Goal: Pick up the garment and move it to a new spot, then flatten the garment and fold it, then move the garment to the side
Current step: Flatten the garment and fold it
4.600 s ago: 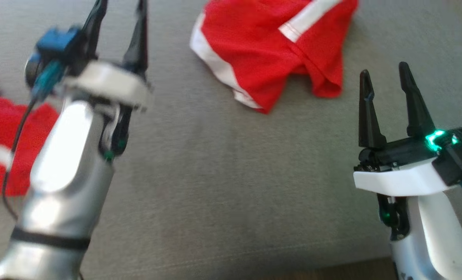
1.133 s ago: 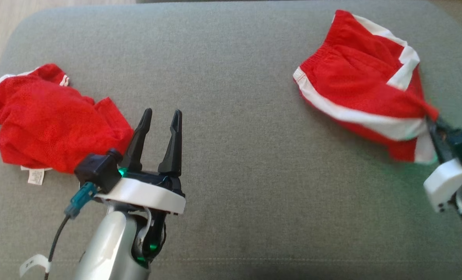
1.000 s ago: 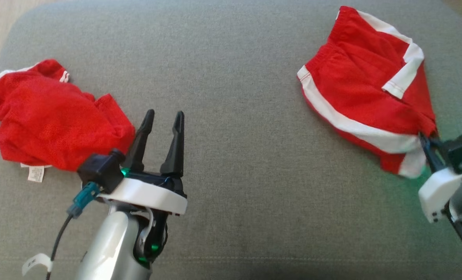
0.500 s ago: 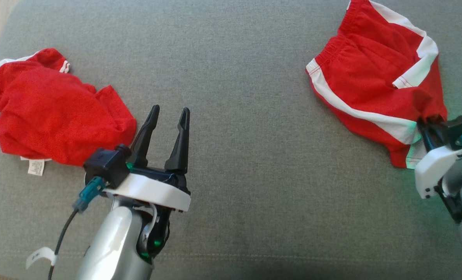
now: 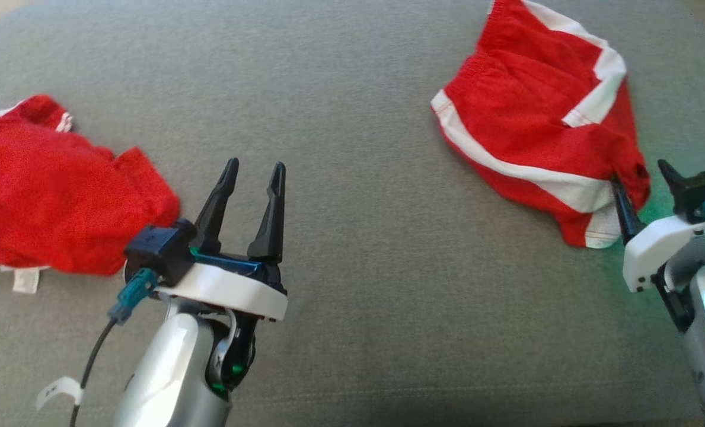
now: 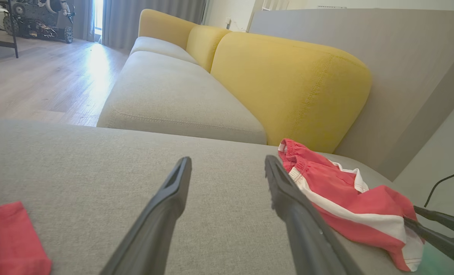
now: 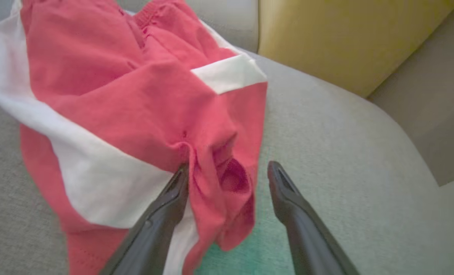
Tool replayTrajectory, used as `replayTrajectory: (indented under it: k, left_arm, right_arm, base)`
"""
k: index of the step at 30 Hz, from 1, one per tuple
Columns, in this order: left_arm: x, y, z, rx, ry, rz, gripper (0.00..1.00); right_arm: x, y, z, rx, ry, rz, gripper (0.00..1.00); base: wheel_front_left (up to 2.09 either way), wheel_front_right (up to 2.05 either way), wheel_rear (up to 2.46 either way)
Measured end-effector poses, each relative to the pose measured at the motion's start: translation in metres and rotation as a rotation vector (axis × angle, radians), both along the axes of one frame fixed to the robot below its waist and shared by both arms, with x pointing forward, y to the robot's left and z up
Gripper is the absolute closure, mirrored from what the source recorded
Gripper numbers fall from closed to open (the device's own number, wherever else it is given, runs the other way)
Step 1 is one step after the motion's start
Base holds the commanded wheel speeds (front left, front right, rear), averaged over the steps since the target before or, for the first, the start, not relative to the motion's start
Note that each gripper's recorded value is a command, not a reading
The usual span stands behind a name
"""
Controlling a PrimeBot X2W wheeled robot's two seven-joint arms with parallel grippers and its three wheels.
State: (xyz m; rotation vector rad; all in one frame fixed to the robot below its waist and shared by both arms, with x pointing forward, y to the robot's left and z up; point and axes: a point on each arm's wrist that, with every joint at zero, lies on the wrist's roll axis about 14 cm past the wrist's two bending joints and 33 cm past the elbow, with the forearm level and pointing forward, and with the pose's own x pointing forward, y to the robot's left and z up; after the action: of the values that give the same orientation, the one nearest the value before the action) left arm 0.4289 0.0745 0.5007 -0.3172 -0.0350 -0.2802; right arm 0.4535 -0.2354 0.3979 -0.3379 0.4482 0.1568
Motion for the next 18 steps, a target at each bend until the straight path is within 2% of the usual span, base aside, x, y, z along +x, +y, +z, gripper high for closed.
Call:
replayTrajectory:
  k: [5,13,18]
  left_arm:
    - [0.004,-0.013,0.003,-0.013,-0.012,-0.037,0.00]
    - [0.009,-0.044,0.006,-0.019,-0.028,-0.121,0.00]
    - [0.014,-0.063,0.006,-0.036,-0.030,-0.172,0.00]
  right_arm:
    - [-0.008,-0.018,0.018,0.031,-0.073,-0.074,0.00]
    - [-0.046,-0.047,0.029,0.043,-0.125,-0.200,0.00]
    - [-0.065,-0.042,0.048,0.150,-0.233,-0.281,0.00]
  base:
    - [0.00,0.00,0.00]
    - [0.00,0.00,0.00]
    - [0.00,0.00,0.00]
